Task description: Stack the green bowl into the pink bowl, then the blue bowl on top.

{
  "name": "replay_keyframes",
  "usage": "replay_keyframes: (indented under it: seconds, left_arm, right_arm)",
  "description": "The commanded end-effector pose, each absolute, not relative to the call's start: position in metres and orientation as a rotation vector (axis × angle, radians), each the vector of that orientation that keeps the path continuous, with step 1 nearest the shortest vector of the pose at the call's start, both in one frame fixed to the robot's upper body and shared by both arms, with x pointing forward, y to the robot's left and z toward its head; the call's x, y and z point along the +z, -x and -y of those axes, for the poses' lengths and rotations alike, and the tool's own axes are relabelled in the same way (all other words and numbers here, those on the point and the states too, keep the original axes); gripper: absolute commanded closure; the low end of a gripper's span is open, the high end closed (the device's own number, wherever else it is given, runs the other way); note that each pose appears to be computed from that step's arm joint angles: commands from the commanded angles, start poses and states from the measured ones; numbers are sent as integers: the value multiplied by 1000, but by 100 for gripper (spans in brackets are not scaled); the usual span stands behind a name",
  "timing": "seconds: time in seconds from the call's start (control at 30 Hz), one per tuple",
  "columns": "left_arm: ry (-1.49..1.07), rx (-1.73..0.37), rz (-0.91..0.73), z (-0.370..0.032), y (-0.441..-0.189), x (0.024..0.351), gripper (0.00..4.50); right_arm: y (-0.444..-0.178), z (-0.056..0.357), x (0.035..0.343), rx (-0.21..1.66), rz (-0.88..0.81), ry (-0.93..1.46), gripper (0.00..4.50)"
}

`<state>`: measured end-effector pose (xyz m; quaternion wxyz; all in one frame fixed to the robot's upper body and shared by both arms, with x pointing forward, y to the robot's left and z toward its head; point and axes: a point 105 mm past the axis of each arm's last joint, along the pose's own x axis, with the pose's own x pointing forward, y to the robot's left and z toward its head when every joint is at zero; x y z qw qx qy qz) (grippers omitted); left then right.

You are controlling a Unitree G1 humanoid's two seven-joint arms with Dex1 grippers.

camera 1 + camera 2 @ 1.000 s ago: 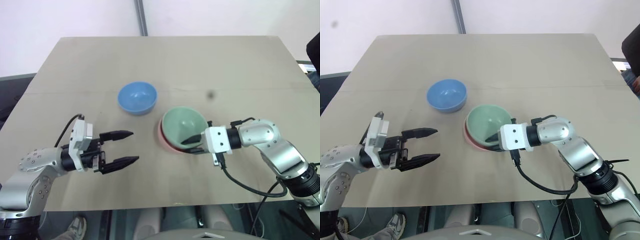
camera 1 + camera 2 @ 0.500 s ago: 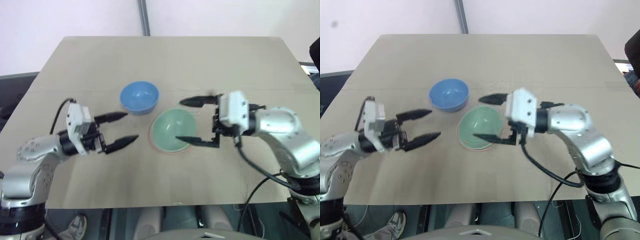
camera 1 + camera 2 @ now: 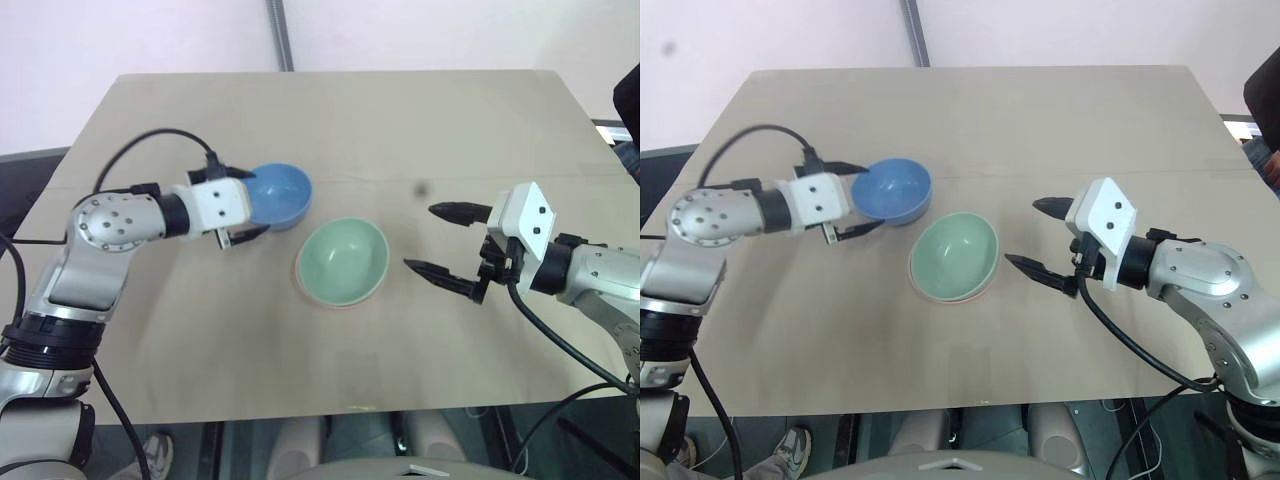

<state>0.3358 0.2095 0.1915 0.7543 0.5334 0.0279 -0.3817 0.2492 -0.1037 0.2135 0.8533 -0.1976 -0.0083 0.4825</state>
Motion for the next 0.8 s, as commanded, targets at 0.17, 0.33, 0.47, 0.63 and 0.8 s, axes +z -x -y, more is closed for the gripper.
replay_keyframes:
  seconds: [0.17,0.33,0.47,0.63,0.8]
  left_arm:
    - [-1334,-860,-82,-219,-343,200,0]
    - [-1460,-864,-90,-220,-348,195,25]
    - [-1523,-886,-102,-222,-348,189,174]
    - [-1554,-914,-99,-220,-350,181,404]
    - [-1537,-904,-3,-211,-351,201,448]
  right_arm:
    - [-242,105,232,999,117,473,2]
    - [-243,105,235,1000,135,476,1]
    - [-244,105,236,999,143,476,0]
    - [-246,106,236,999,148,474,0]
    - [-248,108,235,990,152,474,0]
